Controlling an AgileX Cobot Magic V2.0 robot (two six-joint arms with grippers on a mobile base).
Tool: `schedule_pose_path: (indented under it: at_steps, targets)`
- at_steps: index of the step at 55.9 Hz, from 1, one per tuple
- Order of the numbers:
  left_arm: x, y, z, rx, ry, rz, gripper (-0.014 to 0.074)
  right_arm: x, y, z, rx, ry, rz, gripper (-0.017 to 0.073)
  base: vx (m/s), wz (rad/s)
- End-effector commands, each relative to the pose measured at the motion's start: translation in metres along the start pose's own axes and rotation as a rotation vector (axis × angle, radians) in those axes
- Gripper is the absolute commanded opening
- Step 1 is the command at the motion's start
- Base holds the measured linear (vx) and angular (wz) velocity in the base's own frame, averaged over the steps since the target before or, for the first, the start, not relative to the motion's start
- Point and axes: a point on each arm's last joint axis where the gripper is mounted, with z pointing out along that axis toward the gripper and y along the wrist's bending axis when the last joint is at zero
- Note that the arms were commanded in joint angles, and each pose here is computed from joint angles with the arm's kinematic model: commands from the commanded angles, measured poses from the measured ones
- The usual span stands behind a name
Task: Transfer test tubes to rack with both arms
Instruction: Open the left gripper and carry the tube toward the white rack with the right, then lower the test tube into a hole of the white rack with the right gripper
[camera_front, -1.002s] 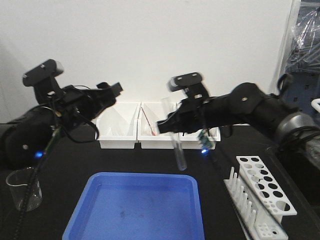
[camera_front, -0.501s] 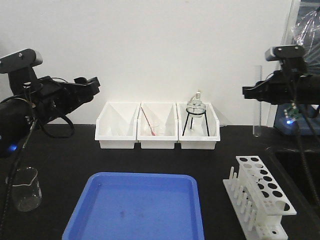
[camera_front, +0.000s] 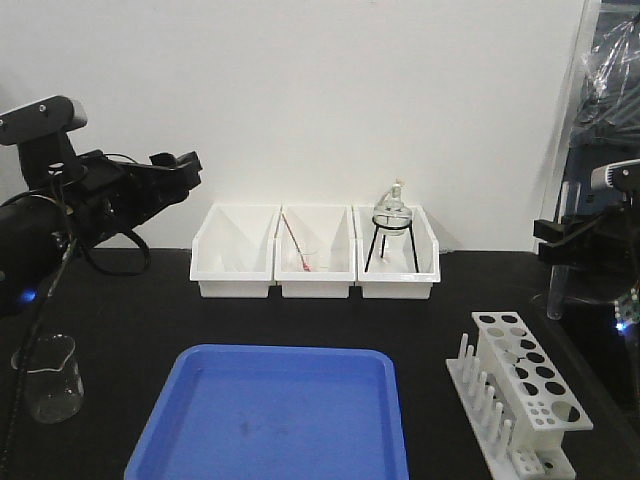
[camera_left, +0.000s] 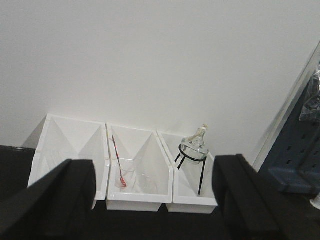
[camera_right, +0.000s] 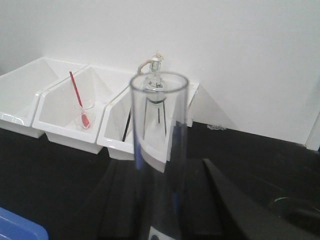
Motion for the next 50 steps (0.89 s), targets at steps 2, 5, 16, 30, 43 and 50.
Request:
schedule_pose_path:
  at_steps: [2,5,16,30,43,50]
  targets:
    - [-0.036,-0.010,-0.015,0.040,-0.175,-0.001,0.0591,-0.020,0.018,-0.008,-0.015,-0.089,0.021,-0.0011,0.00,0.00]
    - [-0.036,-0.010,-0.015,0.040,-0.175,-0.001,0.0591,-0.016,0.026,-0.002,-0.028,-0.073,0.011,-0.0011,0.00,0.00]
    - [-0.036,-0.010,-0.015,0.040,-0.175,-0.001,0.0591,-0.010,0.044,0.016,-0.064,-0.054,-0.036,-0.0011,0.00,0.00]
    - [-0.036,-0.010,-0.015,0.040,-0.175,-0.001,0.0591,-0.001,0.044,0.024,-0.066,-0.031,-0.026,-0.0011,0.00,0.00]
    - [-0.036,-0.010,-0.015,0.041,-0.177,-0.001,0.0591,0.012,0.041,0.032,-0.058,0.000,-0.023,-0.0011,0.00,0.00]
    - [-0.036,-0.010,-0.015,0.041,-0.177,-0.001,0.0591,0.013,0.040,0.033,-0.047,0.005,-0.056,-0.0011,0.00,0.00]
